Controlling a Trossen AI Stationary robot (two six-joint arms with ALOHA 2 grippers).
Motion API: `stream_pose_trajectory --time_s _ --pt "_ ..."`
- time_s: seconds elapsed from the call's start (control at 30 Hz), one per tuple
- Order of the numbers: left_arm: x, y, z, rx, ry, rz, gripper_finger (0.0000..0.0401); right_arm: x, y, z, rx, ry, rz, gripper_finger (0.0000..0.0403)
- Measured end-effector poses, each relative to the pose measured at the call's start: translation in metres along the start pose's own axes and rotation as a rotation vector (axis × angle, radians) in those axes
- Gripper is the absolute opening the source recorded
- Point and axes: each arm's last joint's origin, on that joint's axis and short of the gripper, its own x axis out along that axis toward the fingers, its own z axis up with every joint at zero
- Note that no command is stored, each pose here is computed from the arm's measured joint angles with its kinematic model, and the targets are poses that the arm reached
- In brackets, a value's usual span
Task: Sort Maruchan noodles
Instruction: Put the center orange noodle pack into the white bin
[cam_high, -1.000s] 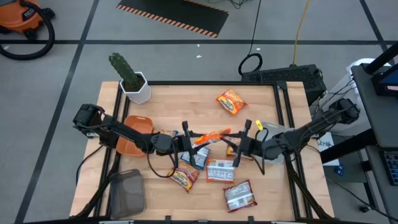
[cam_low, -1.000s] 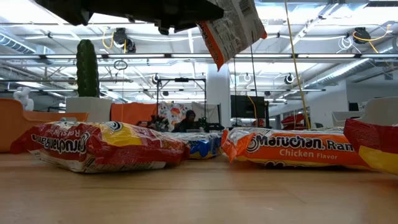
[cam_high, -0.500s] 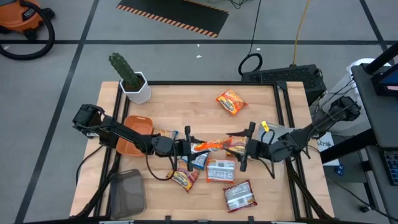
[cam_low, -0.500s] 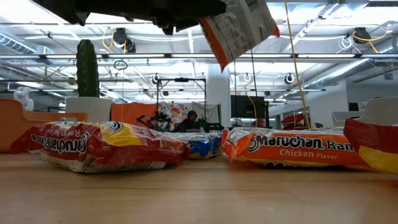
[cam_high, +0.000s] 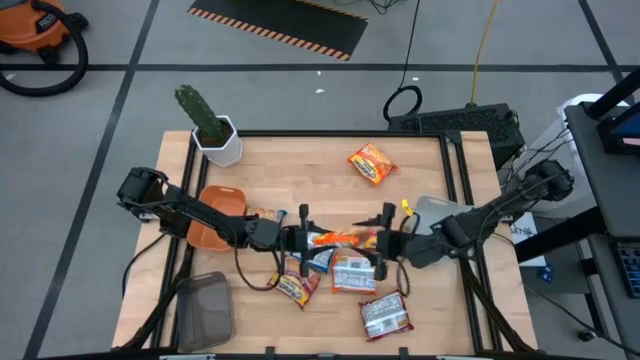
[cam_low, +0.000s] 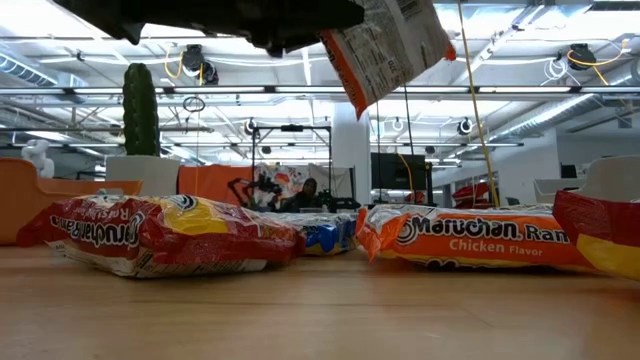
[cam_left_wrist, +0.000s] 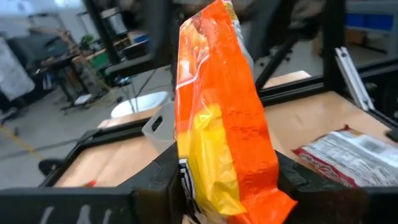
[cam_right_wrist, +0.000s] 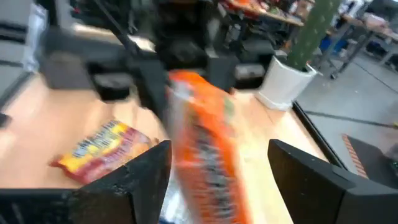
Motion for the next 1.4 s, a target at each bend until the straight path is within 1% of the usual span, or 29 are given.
stream_pose_trajectory --time_s 0.13,0.2,0.3,0.4,0.63,0.77,0.93,1.13,1.27,1.4 --pt "0.0 0.0 0.0 0.044 -0.005 -0.016 0.0141 0.013 0.002 -0.006 -0.011 0.043 0.091 0.0258" --pt "0.0 0.001 0.0 0.044 -0.006 -0.017 0.0141 0.017 0.002 -0.009 -0.016 0.058 0.1 0.0257" --pt "0.001 0.002 -0.001 0.066 -0.004 -0.011 0.0141 0.02 0.002 -0.011 -0.039 0.074 0.084 0.0245" --pt "0.001 0.003 -0.001 0.082 -0.005 -0.007 0.0141 0.02 0.002 -0.011 -0.049 0.073 0.083 0.0221" --pt "0.001 0.003 0.0 0.084 -0.008 -0.009 0.0141 0.018 0.002 -0.012 -0.067 0.079 0.086 0.0151" --pt "0.001 0.004 0.0 0.083 -0.011 -0.007 0.0159 0.017 0.003 -0.012 -0.071 0.081 0.088 0.0123" --pt "0.0 0.003 0.001 0.068 -0.014 0.011 0.0204 0.015 0.001 -0.013 -0.086 0.095 0.091 0.0122" --pt "-0.002 -0.001 0.002 -0.004 0.01 0.091 0.0251 0.0 -0.006 -0.012 -0.055 0.128 0.095 0.0124" --pt "-0.004 -0.008 0.001 0.001 0.042 0.105 0.0264 -0.014 -0.012 -0.012 -0.034 0.152 0.086 0.0121" --pt "-0.006 -0.011 -0.004 0.025 0.115 0.156 0.0266 -0.029 -0.019 -0.01 0.016 0.141 0.049 0.0121"
